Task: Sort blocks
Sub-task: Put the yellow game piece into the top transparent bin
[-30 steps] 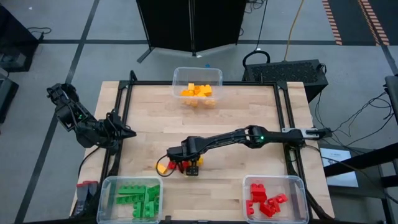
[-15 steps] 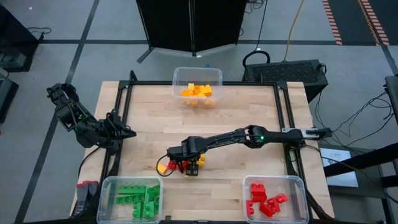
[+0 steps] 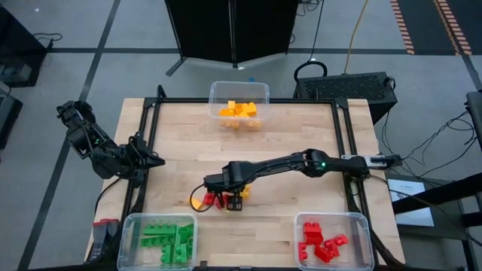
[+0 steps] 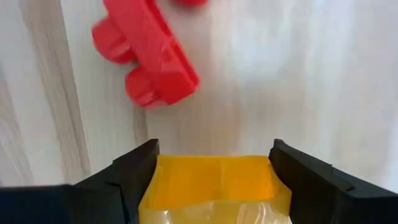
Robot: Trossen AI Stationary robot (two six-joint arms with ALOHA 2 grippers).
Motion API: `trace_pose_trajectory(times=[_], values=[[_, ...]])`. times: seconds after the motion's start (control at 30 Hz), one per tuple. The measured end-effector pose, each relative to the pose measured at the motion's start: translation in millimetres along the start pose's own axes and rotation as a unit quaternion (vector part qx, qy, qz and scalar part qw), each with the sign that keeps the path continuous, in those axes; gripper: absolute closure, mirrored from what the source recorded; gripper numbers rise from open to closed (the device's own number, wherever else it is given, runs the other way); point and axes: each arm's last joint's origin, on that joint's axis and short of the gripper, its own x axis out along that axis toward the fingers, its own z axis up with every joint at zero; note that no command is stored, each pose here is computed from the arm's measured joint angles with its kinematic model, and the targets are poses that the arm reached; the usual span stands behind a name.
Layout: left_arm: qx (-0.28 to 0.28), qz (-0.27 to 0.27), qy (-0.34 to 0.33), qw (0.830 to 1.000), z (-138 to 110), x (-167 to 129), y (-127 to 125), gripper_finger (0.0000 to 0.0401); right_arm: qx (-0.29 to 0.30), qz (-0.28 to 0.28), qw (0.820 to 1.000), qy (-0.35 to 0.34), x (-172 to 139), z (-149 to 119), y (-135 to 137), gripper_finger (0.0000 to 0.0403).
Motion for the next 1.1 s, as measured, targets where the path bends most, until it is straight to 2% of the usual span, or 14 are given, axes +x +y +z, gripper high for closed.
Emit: trace_pose_trajectory(times=[0.27,0.53,0.73,0.9,1.1], values=[[0.0,0.0,0.0,1.0,0,0,0,0.0398,0.008,-0.046,0.995,-0.087,-64,-3,-9,0.0137],[0.001,0.0,-0.001,1.0,0,0,0,0.0398,0.044,-0.081,0.975,-0.201,-130,-6,-39,0.0137],[0.0,0.0,-0.001,1.0,0,0,0,0.0398,0.06,-0.097,0.946,-0.305,-175,-6,-67,0.0137],[0.0,-0.001,-0.001,1.0,0,0,0,0.0398,0.074,-0.113,0.911,-0.389,-211,-7,-97,0.0137],[0.0,-0.001,-0.001,1.0,0,0,0,0.0398,0.102,-0.143,0.87,-0.46,-236,-6,-141,0.0137]])
